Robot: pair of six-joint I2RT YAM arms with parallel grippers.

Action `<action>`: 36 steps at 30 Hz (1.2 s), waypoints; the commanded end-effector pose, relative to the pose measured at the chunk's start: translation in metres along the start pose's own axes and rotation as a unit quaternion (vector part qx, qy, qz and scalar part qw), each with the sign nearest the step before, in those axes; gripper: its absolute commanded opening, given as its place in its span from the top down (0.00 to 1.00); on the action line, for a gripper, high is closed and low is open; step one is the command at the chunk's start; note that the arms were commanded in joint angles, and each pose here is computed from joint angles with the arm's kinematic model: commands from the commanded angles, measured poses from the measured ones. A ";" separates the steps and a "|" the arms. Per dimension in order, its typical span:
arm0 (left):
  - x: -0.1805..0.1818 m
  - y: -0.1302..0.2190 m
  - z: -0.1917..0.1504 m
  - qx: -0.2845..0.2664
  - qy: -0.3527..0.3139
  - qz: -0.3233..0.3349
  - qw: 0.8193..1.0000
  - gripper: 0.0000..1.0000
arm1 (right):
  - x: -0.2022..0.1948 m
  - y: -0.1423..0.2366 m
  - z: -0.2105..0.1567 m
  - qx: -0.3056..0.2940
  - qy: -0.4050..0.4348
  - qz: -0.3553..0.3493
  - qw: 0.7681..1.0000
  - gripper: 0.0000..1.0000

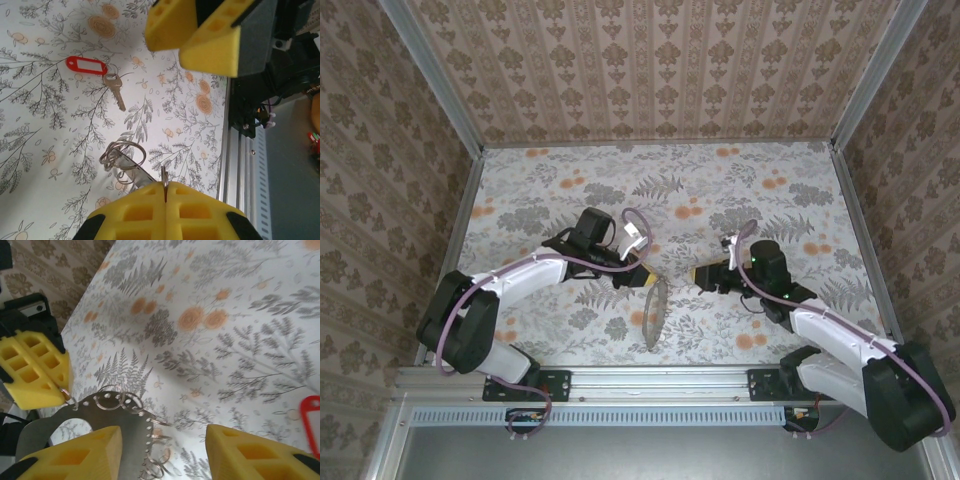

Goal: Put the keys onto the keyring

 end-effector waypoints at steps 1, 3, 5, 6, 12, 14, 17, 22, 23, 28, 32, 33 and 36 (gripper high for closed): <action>0.013 0.004 -0.006 -0.005 0.030 0.013 0.999 1.00 | 0.015 -0.011 -0.004 0.024 0.021 0.000 0.999 0.56; 0.023 0.006 -0.008 -0.009 0.044 0.023 0.999 1.00 | 0.022 -0.018 -0.010 0.037 0.030 0.002 0.999 0.58; 0.034 0.007 -0.009 -0.005 0.061 0.035 0.998 1.00 | 0.025 -0.023 -0.013 0.045 0.035 0.006 0.998 0.58; 0.039 0.007 -0.011 0.000 0.068 0.039 0.997 1.00 | 0.026 -0.025 -0.014 0.048 0.038 0.007 0.998 0.59; 0.057 -0.001 -0.022 0.012 0.091 0.059 0.994 1.00 | 0.035 -0.039 -0.018 0.055 0.045 0.025 0.997 0.60; 0.059 -0.002 -0.025 0.013 0.097 0.065 0.993 1.00 | 0.039 -0.048 -0.022 0.069 0.049 0.030 0.996 0.62; 0.064 -0.003 -0.031 0.025 0.110 0.081 0.990 1.00 | 0.041 -0.058 -0.025 0.080 0.051 0.038 0.995 0.63; 0.074 -0.004 -0.042 0.046 0.127 0.114 0.984 0.94 | 0.042 -0.060 -0.024 0.086 0.056 0.038 0.994 0.62; 0.076 -0.003 -0.044 0.051 0.130 0.119 0.983 0.91 | 0.041 -0.061 -0.024 0.087 0.056 0.037 0.994 0.62; 0.078 -0.003 -0.047 0.063 0.138 0.133 0.980 0.76 | 0.038 -0.058 -0.019 0.088 0.069 0.016 0.994 0.60; 0.076 0.001 -0.046 0.065 0.135 0.145 0.978 0.70 | 0.028 -0.050 -0.008 0.075 0.057 -0.002 0.996 0.53; 0.075 0.003 -0.045 0.065 0.133 0.149 0.978 0.68 | 0.024 -0.048 -0.006 0.071 0.049 -0.005 0.996 0.51; 0.072 0.011 -0.037 0.064 0.118 0.172 0.976 0.66 | 0.011 -0.042 -0.001 0.061 0.025 -0.022 0.998 0.44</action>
Point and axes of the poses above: each hand's point on the last joint's axis, 136 mm out from that joint toward the fingers, its own y axis back along the fingers, its own x axis along the line the jaws close on, z = x × y, the point moved 7 cm from there along y, back along the fingers, and after that the axes turned 1 degree about -y, right-handed, at the moved point
